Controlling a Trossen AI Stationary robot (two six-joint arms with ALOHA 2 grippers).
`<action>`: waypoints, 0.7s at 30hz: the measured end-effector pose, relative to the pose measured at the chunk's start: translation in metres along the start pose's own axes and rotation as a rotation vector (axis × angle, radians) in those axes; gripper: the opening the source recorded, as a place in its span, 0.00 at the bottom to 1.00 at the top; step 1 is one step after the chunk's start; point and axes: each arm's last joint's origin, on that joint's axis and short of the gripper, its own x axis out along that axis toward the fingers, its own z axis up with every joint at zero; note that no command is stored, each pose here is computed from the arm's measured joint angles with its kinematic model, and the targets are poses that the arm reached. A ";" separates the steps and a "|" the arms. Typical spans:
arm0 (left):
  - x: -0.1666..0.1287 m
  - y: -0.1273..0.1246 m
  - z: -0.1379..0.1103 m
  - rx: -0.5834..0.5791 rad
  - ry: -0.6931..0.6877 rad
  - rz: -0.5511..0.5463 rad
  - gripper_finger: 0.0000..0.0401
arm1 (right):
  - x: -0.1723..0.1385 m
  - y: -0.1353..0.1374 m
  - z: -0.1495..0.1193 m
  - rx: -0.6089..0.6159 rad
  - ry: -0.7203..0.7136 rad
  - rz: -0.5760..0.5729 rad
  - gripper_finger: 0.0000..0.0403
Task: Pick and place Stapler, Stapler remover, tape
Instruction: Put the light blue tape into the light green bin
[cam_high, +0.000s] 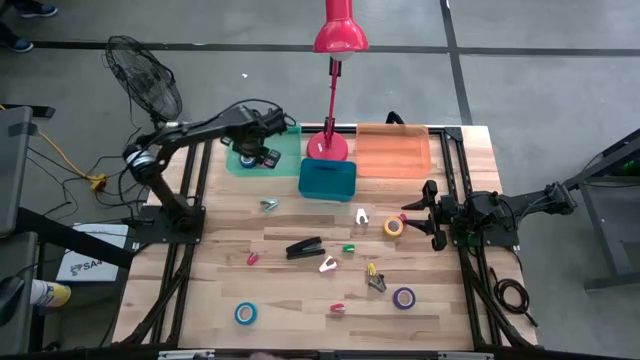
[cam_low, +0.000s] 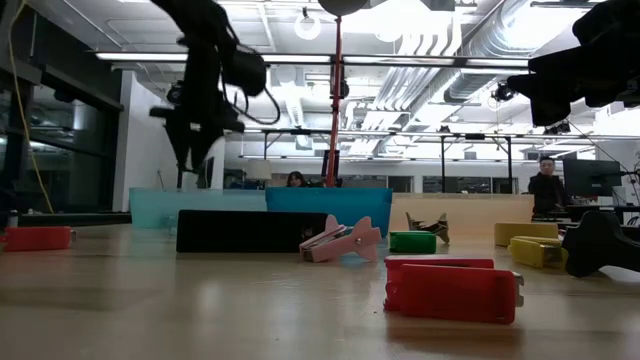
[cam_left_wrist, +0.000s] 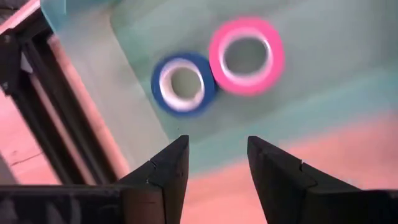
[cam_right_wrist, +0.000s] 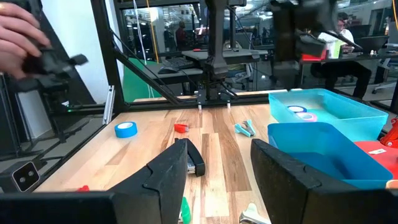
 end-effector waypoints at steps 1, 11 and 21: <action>-0.006 -0.001 -0.007 0.021 0.008 -0.001 0.40 | 0.000 0.000 0.000 0.000 0.000 0.000 0.42; -0.048 -0.023 -0.087 0.332 0.050 -0.121 0.40 | 0.000 0.000 0.000 0.000 0.000 0.000 0.42; -0.046 -0.046 -0.168 0.461 0.156 -0.201 0.40 | 0.000 0.000 0.000 0.000 0.000 0.000 0.42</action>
